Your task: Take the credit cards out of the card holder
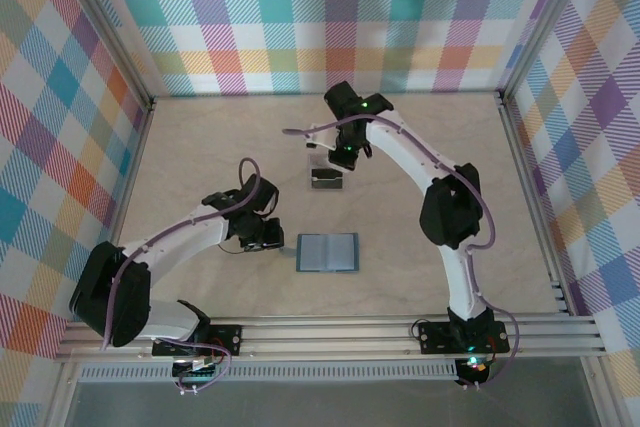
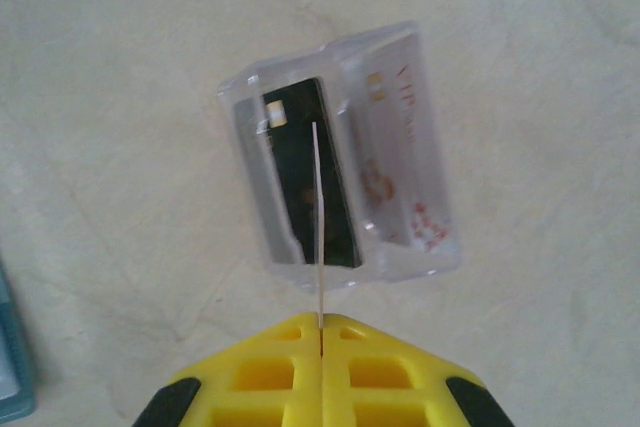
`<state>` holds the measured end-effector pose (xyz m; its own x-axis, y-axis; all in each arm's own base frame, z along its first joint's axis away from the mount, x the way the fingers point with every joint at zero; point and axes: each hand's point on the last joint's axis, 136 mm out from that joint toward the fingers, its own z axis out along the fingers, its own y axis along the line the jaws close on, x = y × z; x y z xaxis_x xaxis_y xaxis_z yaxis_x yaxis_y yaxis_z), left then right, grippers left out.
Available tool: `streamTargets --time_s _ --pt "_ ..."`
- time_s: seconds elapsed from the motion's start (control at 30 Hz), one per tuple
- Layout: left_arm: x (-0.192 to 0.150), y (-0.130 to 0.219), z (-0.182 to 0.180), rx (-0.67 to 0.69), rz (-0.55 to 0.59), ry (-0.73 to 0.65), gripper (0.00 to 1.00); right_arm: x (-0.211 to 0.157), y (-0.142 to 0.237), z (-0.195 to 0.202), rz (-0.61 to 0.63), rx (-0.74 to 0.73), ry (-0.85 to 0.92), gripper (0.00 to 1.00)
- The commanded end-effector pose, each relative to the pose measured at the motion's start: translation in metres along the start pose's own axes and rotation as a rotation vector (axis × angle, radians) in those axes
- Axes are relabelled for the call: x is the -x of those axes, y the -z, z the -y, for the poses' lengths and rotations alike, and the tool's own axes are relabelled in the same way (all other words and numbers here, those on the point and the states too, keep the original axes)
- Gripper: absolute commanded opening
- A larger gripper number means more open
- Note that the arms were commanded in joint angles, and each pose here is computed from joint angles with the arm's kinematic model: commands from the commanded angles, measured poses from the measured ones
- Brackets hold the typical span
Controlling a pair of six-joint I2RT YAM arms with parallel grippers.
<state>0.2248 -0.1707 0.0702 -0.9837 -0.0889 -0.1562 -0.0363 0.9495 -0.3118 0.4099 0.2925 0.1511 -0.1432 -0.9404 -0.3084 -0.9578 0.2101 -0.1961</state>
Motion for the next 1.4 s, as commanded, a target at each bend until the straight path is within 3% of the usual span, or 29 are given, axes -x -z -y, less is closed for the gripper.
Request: streamTargets --time_s 0.0,0.4,0.77,0.97,1.23,1.3,1.37 --pt "0.000 0.005 -0.012 0.020 0.021 0.046 0.20 0.000 -0.002 0.003 -0.020 0.038 0.081 0.00" --pt "-0.003 0.004 -0.018 0.022 0.013 0.070 0.18 0.019 -0.026 0.030 0.013 -0.012 0.210 0.00" --pt "-0.003 0.005 -0.020 0.030 0.011 0.073 0.17 0.012 -0.058 0.029 -0.008 0.021 0.198 0.00" --pt "-0.004 0.003 -0.020 0.030 -0.002 0.073 0.18 0.019 -0.053 0.044 0.004 -0.052 0.178 0.23" --pt "0.010 0.002 -0.015 0.026 0.037 0.061 0.24 0.022 -0.029 0.059 0.017 -0.143 0.100 0.40" --pt "0.020 0.001 -0.014 0.037 0.063 0.045 0.28 0.024 -0.020 0.064 0.040 -0.179 0.041 0.45" --pt "0.032 -0.001 -0.017 0.074 0.105 0.024 0.38 0.025 -0.009 0.061 0.068 -0.180 -0.031 0.53"
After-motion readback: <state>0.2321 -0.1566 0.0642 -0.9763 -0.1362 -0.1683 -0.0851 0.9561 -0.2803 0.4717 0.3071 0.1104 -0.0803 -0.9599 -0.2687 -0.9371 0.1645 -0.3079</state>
